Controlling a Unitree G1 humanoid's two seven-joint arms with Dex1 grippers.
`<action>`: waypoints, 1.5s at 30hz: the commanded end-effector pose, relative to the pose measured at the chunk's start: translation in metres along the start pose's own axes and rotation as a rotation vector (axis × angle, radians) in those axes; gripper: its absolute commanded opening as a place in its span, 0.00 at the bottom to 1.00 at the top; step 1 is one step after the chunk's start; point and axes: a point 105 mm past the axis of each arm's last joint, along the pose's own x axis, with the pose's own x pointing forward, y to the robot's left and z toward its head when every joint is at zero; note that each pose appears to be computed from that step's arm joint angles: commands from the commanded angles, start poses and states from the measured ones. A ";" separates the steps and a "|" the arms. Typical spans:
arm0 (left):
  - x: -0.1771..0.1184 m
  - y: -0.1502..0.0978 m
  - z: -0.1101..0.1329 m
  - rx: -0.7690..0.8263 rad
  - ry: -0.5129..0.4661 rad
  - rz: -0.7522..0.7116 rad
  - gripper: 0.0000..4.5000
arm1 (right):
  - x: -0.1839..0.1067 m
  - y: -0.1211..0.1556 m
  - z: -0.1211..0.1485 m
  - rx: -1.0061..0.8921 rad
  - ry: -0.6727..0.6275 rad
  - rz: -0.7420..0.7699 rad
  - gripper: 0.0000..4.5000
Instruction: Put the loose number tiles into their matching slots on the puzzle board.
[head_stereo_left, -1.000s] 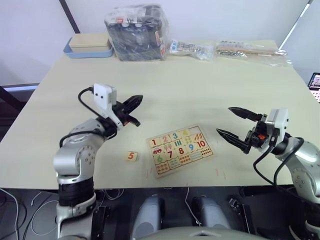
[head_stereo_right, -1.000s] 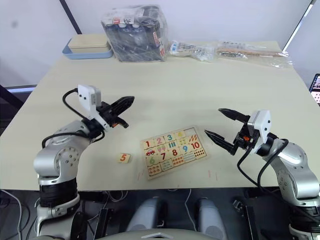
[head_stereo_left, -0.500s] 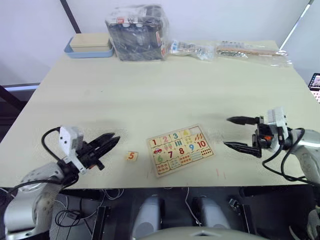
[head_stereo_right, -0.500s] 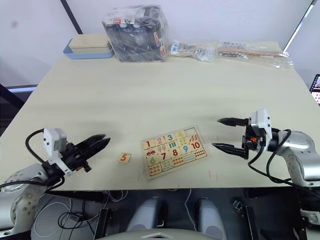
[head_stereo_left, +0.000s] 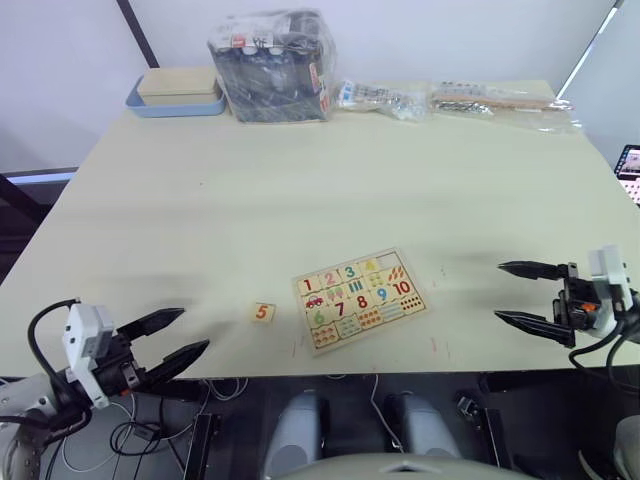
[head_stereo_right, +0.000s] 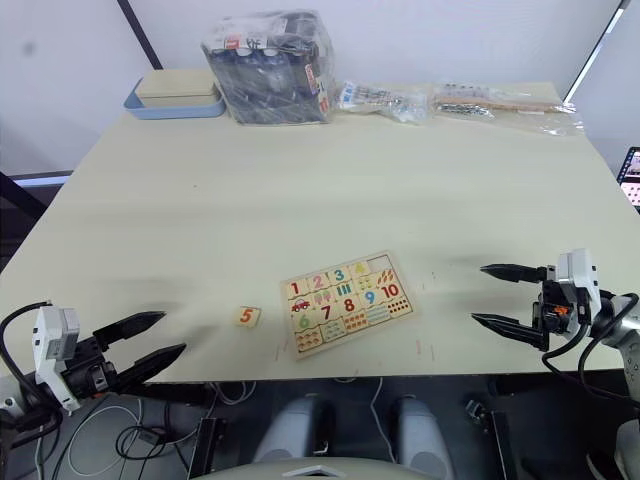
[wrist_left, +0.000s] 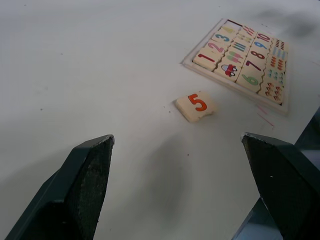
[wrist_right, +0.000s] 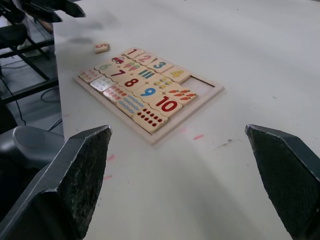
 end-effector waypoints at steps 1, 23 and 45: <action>0.005 0.000 0.010 0.074 0.004 -0.058 0.96 | -0.003 0.003 0.018 -0.074 -0.020 0.019 1.00; 0.082 0.018 0.024 0.508 0.280 -0.575 0.96 | 0.031 0.040 0.055 -0.194 -0.072 0.286 1.00; 0.095 0.014 0.022 0.601 0.466 -0.659 0.70 | 0.033 0.046 0.048 -0.206 -0.072 0.205 1.00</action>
